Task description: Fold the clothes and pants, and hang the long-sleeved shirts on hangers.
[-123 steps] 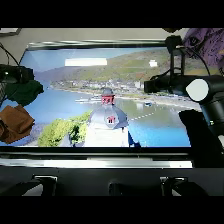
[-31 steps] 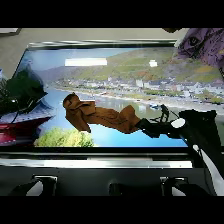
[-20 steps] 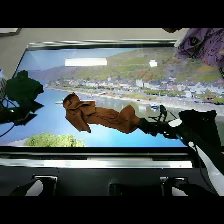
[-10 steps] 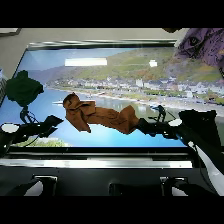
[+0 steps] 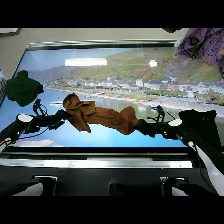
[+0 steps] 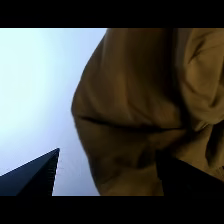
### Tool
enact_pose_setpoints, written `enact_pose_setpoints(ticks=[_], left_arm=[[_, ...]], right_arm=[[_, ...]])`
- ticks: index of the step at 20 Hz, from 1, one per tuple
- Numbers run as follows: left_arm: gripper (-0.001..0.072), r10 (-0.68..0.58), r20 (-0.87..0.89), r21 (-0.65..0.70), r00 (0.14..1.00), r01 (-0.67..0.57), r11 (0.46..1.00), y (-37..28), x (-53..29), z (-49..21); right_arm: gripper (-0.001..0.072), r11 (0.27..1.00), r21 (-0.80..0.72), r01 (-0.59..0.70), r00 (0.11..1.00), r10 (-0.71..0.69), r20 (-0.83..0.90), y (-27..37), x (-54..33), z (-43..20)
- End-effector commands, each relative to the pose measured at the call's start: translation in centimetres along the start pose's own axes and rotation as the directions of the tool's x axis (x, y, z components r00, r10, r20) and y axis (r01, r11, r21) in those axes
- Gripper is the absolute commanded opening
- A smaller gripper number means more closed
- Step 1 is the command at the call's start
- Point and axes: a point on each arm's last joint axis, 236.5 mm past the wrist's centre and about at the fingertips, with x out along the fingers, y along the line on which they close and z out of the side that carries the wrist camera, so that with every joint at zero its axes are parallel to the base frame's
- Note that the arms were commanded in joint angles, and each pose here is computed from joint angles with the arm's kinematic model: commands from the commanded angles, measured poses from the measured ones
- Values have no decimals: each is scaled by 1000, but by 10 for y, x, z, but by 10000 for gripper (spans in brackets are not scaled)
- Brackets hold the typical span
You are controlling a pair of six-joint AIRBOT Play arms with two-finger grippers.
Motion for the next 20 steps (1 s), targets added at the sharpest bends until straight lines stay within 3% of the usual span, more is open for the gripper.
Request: enact_pose_setpoints(ticks=[1, 3, 4, 5, 6, 10, 14, 17, 20], left_arm=[[705, 0, -41, 28, 999, 1, 1000, -9, 21, -2], [675, -16, -70, -1, 997, 16, 1000, -13, 29, -10], [456, -33, -69, -8, 997, 32, 999, -18, 28, -11], [182, -56, -76, -10, 996, 55, 998, -25, 26, -12], [28, -83, -89, 12, 993, 85, 996, -34, 23, -11], [21, -189, -84, 119, 978, 198, 973, -83, -17, 21], [18, -260, 162, 324, 952, 198, 925, -154, -139, 122], [19, -346, 410, 529, 844, 89, 844, -226, -289, 172], [20, -474, 558, 668, 681, -30, 744, -289, -427, 152]], right_arm=[[34, 1000, 1, -4, 1000, 4, -9, 1, 0, -2], [34, 1000, 1, -8, 1000, 8, -17, 2, 0, -4], [34, 1000, -3, -12, 1000, 12, -16, 4, -1, -4], [34, 1000, -8, -16, 1000, 16, -9, 6, -3, -3], [34, 1000, -18, -24, 1000, 24, 3, 11, -7, 0], [32, 984, -158, -83, 985, 105, 138, 72, -46, 45], [32, 915, -401, -41, 912, 198, 358, 181, -143, 116], [32, 815, -575, 69, 799, 300, 521, 274, -257, 136], [32, 698, -691, 191, 684, 410, 603, 343, -368, 102]])
